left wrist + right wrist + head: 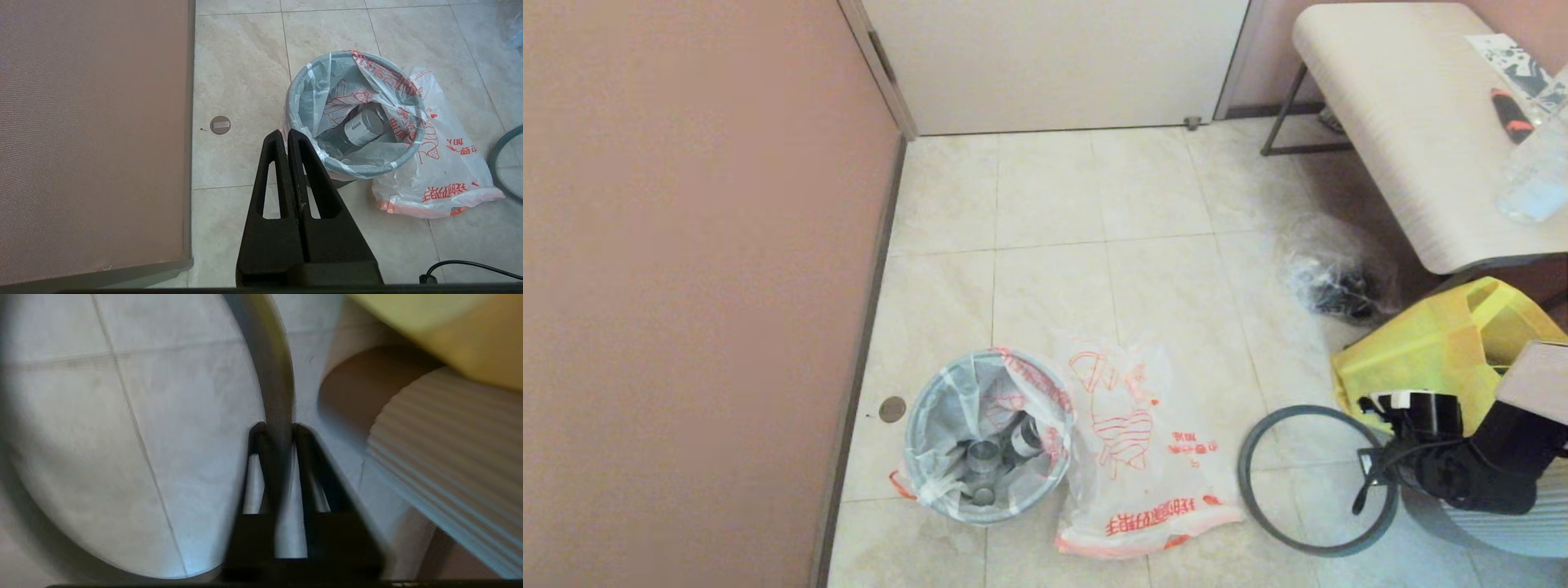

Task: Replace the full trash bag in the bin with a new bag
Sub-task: Place the trash can ring on the floor

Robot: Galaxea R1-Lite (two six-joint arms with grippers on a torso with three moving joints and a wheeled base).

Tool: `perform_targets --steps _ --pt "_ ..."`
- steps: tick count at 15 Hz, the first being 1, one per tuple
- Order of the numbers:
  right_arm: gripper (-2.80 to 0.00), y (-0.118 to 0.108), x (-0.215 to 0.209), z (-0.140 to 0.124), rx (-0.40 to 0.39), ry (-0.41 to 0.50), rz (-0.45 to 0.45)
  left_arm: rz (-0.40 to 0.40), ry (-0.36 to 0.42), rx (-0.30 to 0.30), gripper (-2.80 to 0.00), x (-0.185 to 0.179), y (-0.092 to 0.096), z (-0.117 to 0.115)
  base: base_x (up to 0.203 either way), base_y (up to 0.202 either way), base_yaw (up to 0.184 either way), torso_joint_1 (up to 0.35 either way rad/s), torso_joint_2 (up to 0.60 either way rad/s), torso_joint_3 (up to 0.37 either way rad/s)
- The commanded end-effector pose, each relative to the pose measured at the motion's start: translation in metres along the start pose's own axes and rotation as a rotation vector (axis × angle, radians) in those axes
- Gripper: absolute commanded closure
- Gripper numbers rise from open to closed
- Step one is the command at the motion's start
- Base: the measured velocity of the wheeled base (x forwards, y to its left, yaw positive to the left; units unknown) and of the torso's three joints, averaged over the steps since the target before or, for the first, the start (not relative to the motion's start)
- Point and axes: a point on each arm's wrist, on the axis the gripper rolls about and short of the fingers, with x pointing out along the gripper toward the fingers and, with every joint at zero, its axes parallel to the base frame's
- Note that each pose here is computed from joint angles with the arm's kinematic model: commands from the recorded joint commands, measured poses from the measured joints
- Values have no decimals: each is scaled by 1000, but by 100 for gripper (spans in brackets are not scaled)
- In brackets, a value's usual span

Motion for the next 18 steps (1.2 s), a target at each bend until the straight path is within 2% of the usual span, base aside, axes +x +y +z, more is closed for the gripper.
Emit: perform_targets --steps 1,5,7,12,13,16,18 --pt "-280 1 2 -5 -2 15 -1 0 12 0 0 1 0 -3 0 0 0 0 0 0" --pt "-280 -4 -33 -13 -15 54 -19 0 12 0 0 1 0 -3 0 0 0 0 0 0" --pt "-280 1 -58 -18 -42 68 -15 0 12 -1 0 1 0 -3 0 0 0 0 0 0" --pt "-280 21 -119 -42 -125 -19 -55 0 12 -1 0 1 0 -3 0 0 0 0 0 0" --pt "0 27 -133 -47 -150 -45 -58 0 12 -1 0 1 0 -3 0 0 0 0 0 0" --pt "0 39 -167 -56 -154 -170 -70 0 12 0 0 1 0 -3 0 0 0 0 0 0" --pt "0 36 -183 -46 -125 -268 -84 0 12 -1 0 1 0 -3 0 0 0 0 0 0"
